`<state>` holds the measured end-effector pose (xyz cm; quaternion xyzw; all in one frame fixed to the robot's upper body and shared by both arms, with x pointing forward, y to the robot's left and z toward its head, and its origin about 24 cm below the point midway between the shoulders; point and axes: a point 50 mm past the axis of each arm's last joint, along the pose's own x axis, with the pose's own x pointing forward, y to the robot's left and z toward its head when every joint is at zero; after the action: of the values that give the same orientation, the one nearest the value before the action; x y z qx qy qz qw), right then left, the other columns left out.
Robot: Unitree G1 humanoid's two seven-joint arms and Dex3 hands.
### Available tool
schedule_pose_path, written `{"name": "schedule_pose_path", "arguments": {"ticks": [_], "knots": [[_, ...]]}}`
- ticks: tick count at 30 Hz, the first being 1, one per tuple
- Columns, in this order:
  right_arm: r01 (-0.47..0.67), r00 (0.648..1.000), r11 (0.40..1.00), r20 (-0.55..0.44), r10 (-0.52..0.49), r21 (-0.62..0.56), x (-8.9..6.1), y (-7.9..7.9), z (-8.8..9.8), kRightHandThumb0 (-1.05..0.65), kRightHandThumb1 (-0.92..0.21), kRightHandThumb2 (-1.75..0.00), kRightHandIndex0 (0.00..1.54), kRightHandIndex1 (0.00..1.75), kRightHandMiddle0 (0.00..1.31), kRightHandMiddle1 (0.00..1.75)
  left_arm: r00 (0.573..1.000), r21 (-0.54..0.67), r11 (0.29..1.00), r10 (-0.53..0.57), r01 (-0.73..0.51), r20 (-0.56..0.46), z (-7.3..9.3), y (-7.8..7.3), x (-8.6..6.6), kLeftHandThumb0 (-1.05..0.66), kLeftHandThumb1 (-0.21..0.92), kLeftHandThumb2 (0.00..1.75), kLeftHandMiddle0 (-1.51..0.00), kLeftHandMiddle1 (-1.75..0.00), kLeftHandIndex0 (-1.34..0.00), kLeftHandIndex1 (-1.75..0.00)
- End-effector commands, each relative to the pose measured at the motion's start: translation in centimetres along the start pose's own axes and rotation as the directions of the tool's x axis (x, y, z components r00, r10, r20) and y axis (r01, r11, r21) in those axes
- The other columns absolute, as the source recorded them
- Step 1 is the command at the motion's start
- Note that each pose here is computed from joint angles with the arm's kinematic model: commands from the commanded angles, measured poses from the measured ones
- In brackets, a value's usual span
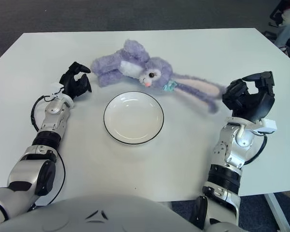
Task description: Put the doll into the plate.
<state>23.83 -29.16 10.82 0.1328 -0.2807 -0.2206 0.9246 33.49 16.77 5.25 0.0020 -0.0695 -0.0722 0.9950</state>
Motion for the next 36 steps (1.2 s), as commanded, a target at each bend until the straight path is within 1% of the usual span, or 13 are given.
{"name": "schedule_pose_path", "arguments": {"ticks": [1,4,8,10,11,14,16,19,22,29,36], "knots": [[-0.037,0.994,0.996,-0.102,0.045,0.076,-1.3,0.0,-1.8,-0.53,-0.2,-1.46,1.13,1.75,0.71,1.75,0.991,-0.022,1.0,0.007,-0.01,-0.133,-3.0,-0.4,-1.9,-0.38,0.68,0.85,-0.97,-1.75,-0.34,-1.75],[-0.091,0.982,0.994,-0.162,0.099,0.058,-1.4,-0.2,-2.2,-0.52,-0.21,-1.44,1.14,1.75,0.69,1.75,0.991,-0.021,1.0,0.007,-0.01,-0.134,-3.0,-0.4,-1.9,-0.38,0.68,0.86,-0.97,-1.75,-0.34,-1.75],[-0.159,0.961,0.987,-0.226,0.159,0.018,-1.4,-0.2,-2.4,-0.5,-0.27,-1.37,1.12,1.75,0.65,1.75,0.991,-0.019,1.0,0.009,-0.011,-0.136,-3.0,-0.4,-1.9,-0.38,0.68,0.86,-0.98,-1.75,-0.34,-1.75],[-0.203,0.941,0.977,-0.262,0.213,0.064,-1.5,-0.2,-2.5,-0.48,-0.3,-1.33,1.12,1.75,0.62,1.75,0.991,-0.016,1.0,0.01,-0.012,-0.136,-3.0,-0.4,-1.9,-0.38,0.68,0.86,-0.98,-1.75,-0.34,-1.75],[-0.217,0.931,0.97,-0.277,0.239,0.109,-1.5,-0.1,-2.6,-0.48,-0.31,-1.32,1.12,1.75,0.61,1.75,0.991,-0.015,1.0,0.01,-0.012,-0.136,-3.0,-0.5,-1.9,-0.38,0.68,0.86,-0.98,-1.75,-0.34,-1.75],[-0.236,0.91,0.954,-0.302,0.285,0.187,-1.6,-0.1,-2.8,-0.47,-0.35,-1.27,1.11,1.75,0.58,1.75,0.991,-0.014,1.0,0.01,-0.012,-0.135,-3.0,-0.5,-1.9,-0.38,0.68,0.86,-0.98,-1.75,-0.34,-1.75],[-0.247,0.903,0.954,-0.316,0.291,0.171,-1.6,-0.1,-2.8,-0.46,-0.37,-1.24,1.1,1.75,0.56,1.75,0.991,-0.015,1.0,0.009,-0.011,-0.134,-3.0,-0.5,-1.9,-0.38,0.68,0.85,-0.97,-1.75,-0.34,-1.75],[-0.27,0.899,0.96,-0.337,0.279,0.072,-1.6,-0.3,-2.9,-0.45,-0.4,-1.21,1.09,1.75,0.54,1.75,0.991,-0.017,1.0,0.007,-0.009,-0.136,-3.0,-0.5,-1.9,-0.38,0.68,0.85,-0.98,-1.75,-0.34,-1.75],[-0.283,0.898,0.959,-0.344,0.274,0.023,-1.6,-0.3,-3.0,-0.45,-0.41,-1.2,1.09,1.75,0.54,1.75,0.991,-0.019,1.0,0.007,-0.009,-0.137,-3.0,-0.6,-1.9,-0.38,0.68,0.85,-0.98,-1.75,-0.34,-1.75],[-0.289,0.901,0.957,-0.34,0.27,-0.005,-1.5,-0.4,-3.0,-0.44,-0.44,-1.16,1.09,1.75,0.51,1.75,0.991,-0.018,1.0,0.01,-0.012,-0.136,-2.9,-0.7,-1.9,-0.38,0.69,0.84,-0.99,-1.75,-0.33,-1.75],[-0.299,0.907,0.954,-0.321,0.273,-0.035,-1.5,-0.2,-3.2,-0.44,-0.44,-1.16,1.08,1.75,0.51,1.75,0.989,-0.014,1.0,0.016,-0.018,-0.145,-3.0,-0.7,-1.8,-0.38,0.69,0.84,-0.96,-1.75,-0.33,-1.75]]}}
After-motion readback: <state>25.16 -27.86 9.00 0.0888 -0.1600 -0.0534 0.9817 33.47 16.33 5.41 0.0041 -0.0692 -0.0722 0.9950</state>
